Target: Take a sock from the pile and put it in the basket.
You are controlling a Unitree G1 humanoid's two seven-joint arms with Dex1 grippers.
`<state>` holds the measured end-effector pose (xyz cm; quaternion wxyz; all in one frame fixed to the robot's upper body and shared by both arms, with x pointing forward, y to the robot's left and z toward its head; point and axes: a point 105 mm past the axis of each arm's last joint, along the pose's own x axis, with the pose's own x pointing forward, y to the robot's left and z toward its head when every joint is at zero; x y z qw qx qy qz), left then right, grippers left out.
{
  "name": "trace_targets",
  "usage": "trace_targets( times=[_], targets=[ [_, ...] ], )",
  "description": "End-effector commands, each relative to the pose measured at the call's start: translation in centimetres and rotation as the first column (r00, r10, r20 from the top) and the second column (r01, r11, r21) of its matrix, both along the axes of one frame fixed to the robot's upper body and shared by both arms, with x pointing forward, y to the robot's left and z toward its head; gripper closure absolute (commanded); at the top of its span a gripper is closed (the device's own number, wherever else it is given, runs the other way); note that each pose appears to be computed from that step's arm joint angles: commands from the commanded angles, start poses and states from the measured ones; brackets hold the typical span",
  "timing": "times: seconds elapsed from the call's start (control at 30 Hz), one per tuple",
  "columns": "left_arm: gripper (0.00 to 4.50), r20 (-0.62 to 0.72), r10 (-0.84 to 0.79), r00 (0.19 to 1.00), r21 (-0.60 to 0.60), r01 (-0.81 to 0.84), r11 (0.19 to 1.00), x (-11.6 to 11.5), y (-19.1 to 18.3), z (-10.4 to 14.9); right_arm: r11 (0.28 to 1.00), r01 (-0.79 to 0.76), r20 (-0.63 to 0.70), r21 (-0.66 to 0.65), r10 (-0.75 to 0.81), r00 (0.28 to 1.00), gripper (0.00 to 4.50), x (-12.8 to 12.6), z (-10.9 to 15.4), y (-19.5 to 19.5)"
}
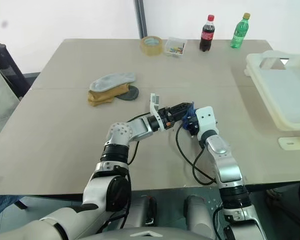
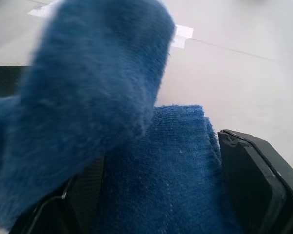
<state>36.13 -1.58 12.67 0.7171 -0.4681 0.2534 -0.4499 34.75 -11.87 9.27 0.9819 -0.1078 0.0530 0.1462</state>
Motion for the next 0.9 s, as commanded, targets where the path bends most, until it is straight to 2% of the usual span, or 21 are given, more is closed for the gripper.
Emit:
trace_targets(
  times=[0.03, 0.2, 0.27, 0.4, 0.57, 0.67, 0.8, 0.9],
  targets=[
    [0.97, 0.04, -0.038, 0.998, -0.032, 0.04, 0.999, -0.4, -1.1, 1.3, 0.997, -0.065, 0.013, -0.036, 0.066, 0.998, 0.79, -1.2, 2.0, 0.4],
    [0.97, 0.048, -0.057, 0.997, -0.02, 0.058, 0.998, -0.7, -1.2, 1.3, 0.978, -0.093, 0.011, -0.187, 0.097, 0.995, 0.79, -1.9, 3.5, -0.6],
    [0.97, 0.049, -0.066, 0.997, -0.013, 0.066, 0.998, -0.8, -1.3, 1.2, 0.977, -0.084, -0.014, -0.197, 0.083, 0.996, 0.79, -2.4, 3.9, -1.6],
    [0.97, 0.05, -0.076, 0.996, -0.01, 0.077, 0.997, -0.7, -1.6, 1.4, 0.991, -0.071, -0.067, -0.115, 0.064, 0.996, 0.79, -3.5, 4.4, -2.7],
    [0.97, 0.045, -0.12, 0.992, -0.001, 0.12, 0.993, -1.0, -2.7, 1.1, 0.996, -0.042, -0.157, 0.077, 0.054, 0.986, 0.79, -5.4, 4.3, -3.5],
    [0.93, 0.042, -0.131, 0.99, 0.0, 0.131, 0.991, -0.9, -3.2, 1.1, 0.985, -0.049, -0.185, 0.164, 0.08, 0.979, 0.06, -6.0, 4.4, -3.1],
    [0.93, 0.048, -0.146, 0.988, -0.001, 0.147, 0.989, -0.9, -3.6, 1.2, 0.976, -0.049, -0.17, 0.213, 0.087, 0.982, 0.06, -5.5, 5.1, -2.5],
    [0.93, 0.049, -0.152, 0.987, -0.001, 0.152, 0.988, -1.0, -3.6, 1.1, 0.981, -0.012, -0.183, 0.193, 0.048, 0.982, 0.06, -4.5, 4.5, -2.9]
  ],
)
